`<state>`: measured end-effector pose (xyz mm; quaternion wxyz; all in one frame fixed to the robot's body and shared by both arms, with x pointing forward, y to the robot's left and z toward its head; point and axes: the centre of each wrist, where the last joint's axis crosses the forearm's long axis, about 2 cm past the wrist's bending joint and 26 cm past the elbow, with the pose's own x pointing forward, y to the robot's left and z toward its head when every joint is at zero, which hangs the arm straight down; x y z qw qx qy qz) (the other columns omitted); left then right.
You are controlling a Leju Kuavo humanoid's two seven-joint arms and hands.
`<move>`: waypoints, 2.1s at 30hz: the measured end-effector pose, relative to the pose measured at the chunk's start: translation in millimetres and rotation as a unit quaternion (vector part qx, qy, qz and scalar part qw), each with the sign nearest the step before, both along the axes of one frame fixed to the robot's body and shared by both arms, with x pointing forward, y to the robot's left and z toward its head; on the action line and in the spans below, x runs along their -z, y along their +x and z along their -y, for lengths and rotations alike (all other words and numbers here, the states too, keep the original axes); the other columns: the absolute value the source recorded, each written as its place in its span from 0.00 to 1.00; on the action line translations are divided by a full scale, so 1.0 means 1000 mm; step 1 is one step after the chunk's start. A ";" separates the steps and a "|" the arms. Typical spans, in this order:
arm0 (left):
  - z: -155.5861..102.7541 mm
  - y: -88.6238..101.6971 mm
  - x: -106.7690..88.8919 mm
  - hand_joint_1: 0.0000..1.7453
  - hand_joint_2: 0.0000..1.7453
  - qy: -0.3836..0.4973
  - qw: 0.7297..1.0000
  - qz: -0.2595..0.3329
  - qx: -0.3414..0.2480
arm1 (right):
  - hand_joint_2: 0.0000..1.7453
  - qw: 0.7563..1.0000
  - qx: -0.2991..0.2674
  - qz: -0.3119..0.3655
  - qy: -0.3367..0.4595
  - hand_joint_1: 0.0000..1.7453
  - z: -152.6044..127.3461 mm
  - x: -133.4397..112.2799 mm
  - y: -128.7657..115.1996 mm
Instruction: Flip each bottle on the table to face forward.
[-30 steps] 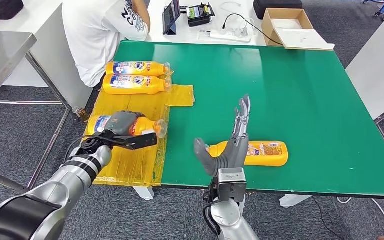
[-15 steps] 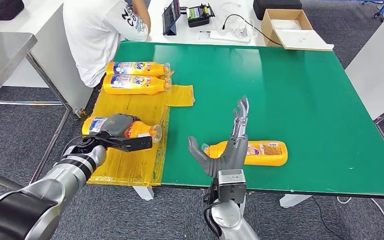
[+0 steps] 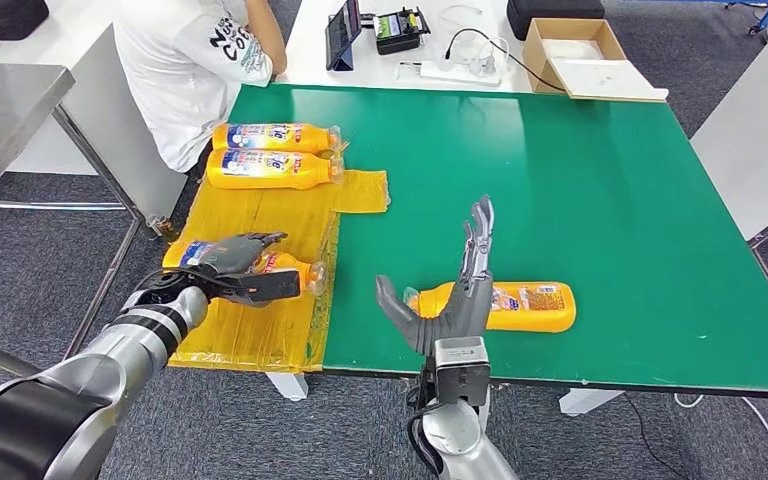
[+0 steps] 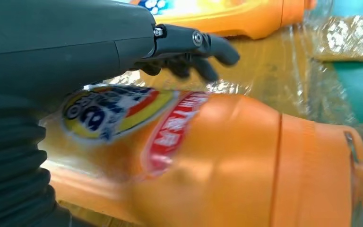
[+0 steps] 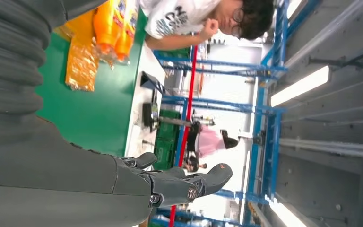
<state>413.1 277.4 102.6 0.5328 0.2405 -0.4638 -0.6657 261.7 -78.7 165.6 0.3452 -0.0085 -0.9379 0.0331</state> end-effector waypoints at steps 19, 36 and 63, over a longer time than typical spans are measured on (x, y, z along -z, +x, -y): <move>-0.003 0.002 -0.003 0.00 0.00 -0.160 0.981 -0.112 -0.018 | 1.00 0.998 -0.039 -0.019 -0.034 0.00 -0.008 0.011 0.009; 0.014 -0.016 0.017 0.00 0.00 -0.426 0.899 0.027 -0.099 | 1.00 0.996 -0.044 -0.035 -0.065 0.00 -0.010 0.024 0.009; 0.040 -0.099 0.016 0.00 1.00 -0.598 0.710 0.309 -0.205 | 1.00 0.833 0.040 -0.243 -0.495 0.00 0.172 0.065 0.048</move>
